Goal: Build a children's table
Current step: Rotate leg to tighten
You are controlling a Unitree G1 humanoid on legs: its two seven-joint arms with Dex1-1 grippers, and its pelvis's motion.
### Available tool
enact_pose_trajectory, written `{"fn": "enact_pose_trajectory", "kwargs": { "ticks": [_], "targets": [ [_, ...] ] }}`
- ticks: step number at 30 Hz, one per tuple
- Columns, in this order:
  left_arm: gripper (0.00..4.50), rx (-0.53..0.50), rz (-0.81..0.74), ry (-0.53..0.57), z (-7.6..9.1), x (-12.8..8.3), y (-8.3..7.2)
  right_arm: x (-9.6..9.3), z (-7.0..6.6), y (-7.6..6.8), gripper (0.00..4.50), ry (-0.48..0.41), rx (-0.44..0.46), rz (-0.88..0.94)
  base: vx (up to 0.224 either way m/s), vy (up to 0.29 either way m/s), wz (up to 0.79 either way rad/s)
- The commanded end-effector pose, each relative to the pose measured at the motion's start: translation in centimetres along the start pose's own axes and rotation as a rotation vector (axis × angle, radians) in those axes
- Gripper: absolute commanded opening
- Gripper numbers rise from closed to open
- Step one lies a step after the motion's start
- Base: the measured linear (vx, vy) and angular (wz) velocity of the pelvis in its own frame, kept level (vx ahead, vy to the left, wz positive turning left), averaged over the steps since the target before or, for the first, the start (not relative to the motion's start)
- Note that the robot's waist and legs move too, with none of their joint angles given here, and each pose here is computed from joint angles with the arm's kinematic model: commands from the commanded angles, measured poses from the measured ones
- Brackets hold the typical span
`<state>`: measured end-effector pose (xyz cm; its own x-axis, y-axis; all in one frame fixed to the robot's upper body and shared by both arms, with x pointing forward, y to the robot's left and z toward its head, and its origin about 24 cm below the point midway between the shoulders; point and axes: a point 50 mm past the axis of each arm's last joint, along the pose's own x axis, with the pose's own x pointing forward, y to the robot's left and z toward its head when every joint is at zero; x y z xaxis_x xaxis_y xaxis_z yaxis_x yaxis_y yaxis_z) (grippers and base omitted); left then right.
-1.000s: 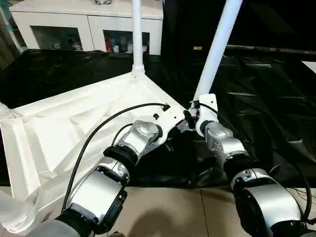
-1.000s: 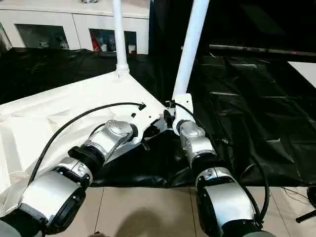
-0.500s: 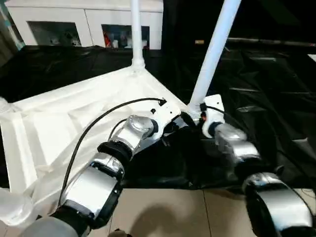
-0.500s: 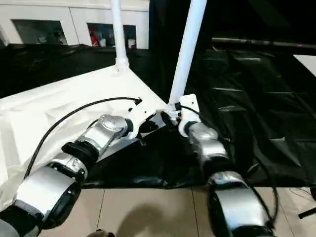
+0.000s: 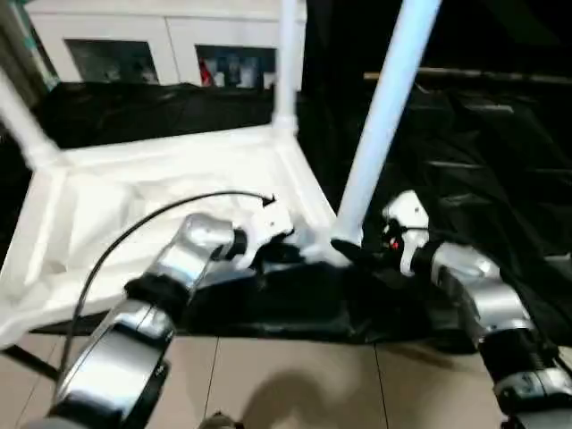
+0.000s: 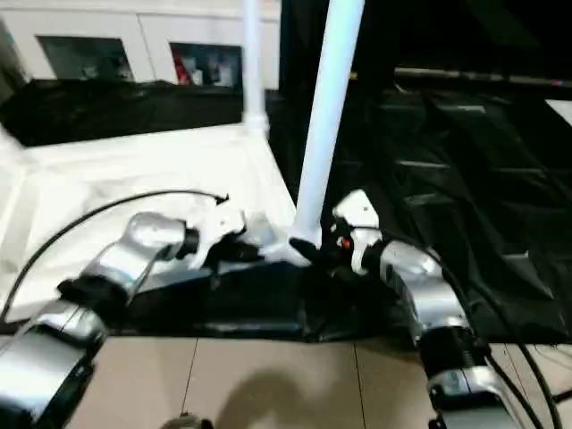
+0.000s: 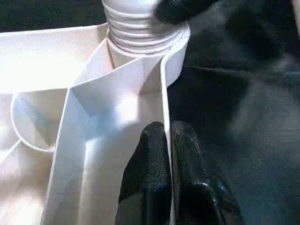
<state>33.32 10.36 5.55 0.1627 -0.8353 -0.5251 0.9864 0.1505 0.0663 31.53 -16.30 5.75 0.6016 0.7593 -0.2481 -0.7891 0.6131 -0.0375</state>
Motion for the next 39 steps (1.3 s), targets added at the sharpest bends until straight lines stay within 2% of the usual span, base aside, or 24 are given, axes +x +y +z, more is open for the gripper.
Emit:
{"fn": "enact_pose_trajectory", "kwargs": {
  "ticks": [1,7,21,22,24,27,30,39],
  "targets": [
    [0.00,0.002,-0.109,-0.044,0.4,0.7,-1.1,-0.5,-0.2,0.0,4.44,0.024,0.005,0.013,0.000,0.000,0.00],
    [0.00,0.014,-0.092,-0.036,0.2,-0.1,-1.1,-0.6,-0.5,0.6,4.44,0.056,-0.015,0.075,0.000,0.000,0.00],
    [0.00,0.000,-0.083,-0.032,0.2,-0.6,-1.4,-0.1,-0.9,0.7,4.44,0.088,-0.030,0.097,0.000,0.000,0.00],
    [0.00,0.000,-0.082,-0.032,0.2,-0.6,-1.4,-0.1,-0.9,0.7,4.17,0.087,-0.028,0.098,0.000,0.000,0.00],
    [0.00,-0.003,-0.080,-0.029,0.2,-0.8,-1.4,0.1,-0.9,0.7,4.17,0.083,-0.022,0.101,0.000,0.000,0.00],
    [0.00,-0.006,-0.077,-0.025,0.1,-0.9,-1.4,0.2,-0.9,0.7,3.74,0.082,-0.022,0.107,0.000,0.000,0.00],
    [0.00,-0.008,-0.075,-0.021,0.1,-1.1,-1.4,0.2,-1.0,0.7,3.66,0.082,-0.023,0.116,0.000,0.000,0.00],
    [0.00,-0.021,-0.064,-0.020,0.0,-1.1,-1.4,0.4,-1.6,0.7,2.86,0.090,-0.001,0.098,0.000,0.000,0.00]
  ]
}}
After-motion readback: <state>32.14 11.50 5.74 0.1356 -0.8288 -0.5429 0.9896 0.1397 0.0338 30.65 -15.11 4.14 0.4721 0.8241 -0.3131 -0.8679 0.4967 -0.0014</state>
